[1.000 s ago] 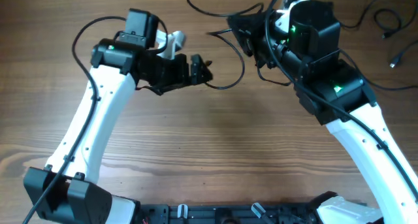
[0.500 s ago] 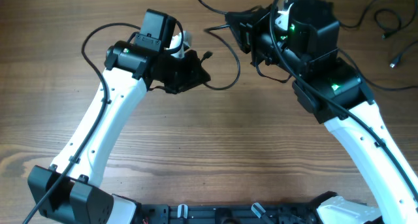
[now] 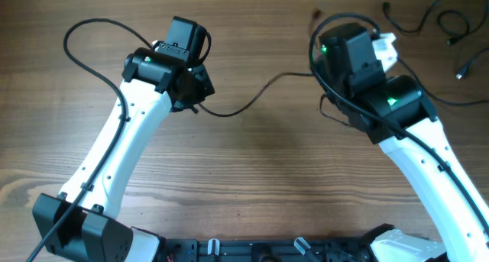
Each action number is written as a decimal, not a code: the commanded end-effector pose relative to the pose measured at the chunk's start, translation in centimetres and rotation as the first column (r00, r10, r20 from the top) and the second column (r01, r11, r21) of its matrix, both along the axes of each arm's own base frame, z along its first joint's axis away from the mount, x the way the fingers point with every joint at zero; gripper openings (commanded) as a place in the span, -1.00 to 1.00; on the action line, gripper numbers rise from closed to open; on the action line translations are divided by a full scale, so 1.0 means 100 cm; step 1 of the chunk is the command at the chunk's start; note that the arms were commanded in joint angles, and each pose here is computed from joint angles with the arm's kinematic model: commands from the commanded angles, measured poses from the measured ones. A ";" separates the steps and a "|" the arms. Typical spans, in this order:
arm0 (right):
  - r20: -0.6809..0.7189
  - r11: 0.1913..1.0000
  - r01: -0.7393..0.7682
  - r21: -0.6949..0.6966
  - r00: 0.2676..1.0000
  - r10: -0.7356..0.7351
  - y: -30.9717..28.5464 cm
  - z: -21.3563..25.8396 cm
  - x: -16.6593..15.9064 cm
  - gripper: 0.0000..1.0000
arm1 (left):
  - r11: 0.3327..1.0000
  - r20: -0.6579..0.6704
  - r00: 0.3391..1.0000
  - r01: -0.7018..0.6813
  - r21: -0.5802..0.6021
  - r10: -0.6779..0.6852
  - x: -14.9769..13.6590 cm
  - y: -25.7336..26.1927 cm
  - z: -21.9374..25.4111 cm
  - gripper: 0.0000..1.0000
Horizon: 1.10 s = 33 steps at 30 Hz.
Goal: Untangle cables
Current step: 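Hold the black cable stretched between both grippers, pulling it straight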
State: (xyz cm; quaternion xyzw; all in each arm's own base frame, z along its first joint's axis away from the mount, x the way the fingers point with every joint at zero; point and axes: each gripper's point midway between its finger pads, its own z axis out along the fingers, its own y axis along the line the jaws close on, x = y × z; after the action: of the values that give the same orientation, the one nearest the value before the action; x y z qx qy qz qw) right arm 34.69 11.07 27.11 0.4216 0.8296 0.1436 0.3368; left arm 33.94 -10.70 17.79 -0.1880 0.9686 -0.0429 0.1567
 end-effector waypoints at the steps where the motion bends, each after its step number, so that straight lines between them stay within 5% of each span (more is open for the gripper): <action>1: 0.032 0.965 0.126 -0.231 0.992 -0.121 -0.046 0.007 -0.005 -0.91 | 0.973 0.049 0.987 -0.162 0.162 0.156 0.003 0.036 0.002 -0.92; 7: -0.030 0.937 -0.020 -0.349 1.000 0.011 -0.045 0.004 -0.007 -0.92 | 0.940 0.042 0.959 -0.281 0.192 0.279 0.004 0.078 0.002 -0.92; 14: -0.282 0.897 -0.439 -0.052 0.868 0.409 0.023 -0.039 -0.048 -0.91 | 0.915 0.023 0.936 -0.349 0.204 0.352 0.000 0.106 0.001 -0.92; 21: -0.507 0.792 -0.608 -0.062 0.703 0.500 0.005 -0.059 -0.097 -0.91 | 0.897 0.072 0.929 -0.369 0.242 0.362 0.006 0.115 0.005 -0.92; 25: -0.557 0.794 -0.594 -0.129 0.706 0.438 -0.013 -0.060 -0.102 -0.91 | 0.873 0.094 0.921 -0.388 0.295 0.377 0.004 0.127 0.009 -0.92; 26: -0.552 0.795 -0.589 -0.145 0.715 0.429 -0.015 -0.060 -0.100 -0.53 | 0.868 0.093 0.917 -0.396 0.298 0.387 0.004 0.131 0.009 -0.92; 28: -0.517 0.798 -0.584 -0.150 0.734 0.440 -0.010 -0.058 -0.091 -0.06 | 0.861 0.089 0.910 -0.413 0.298 0.405 0.002 0.138 0.008 -0.92; 31: -0.475 0.799 -0.579 -0.159 0.755 0.452 -0.005 -0.054 -0.081 0.11 | 0.859 0.084 0.908 -0.416 0.299 0.410 0.001 0.140 0.008 -0.92; 33: -0.449 0.802 -0.575 -0.163 0.767 0.458 -0.002 -0.053 -0.074 0.52 | 0.859 0.085 0.908 -0.416 0.299 0.411 0.001 0.140 0.008 -0.92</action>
State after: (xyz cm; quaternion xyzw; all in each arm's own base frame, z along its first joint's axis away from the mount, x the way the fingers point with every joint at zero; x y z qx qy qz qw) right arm 26.46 11.19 21.78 0.1374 0.9780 0.0299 0.1543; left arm 33.90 2.64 18.54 -0.3584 0.9046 0.1262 0.1932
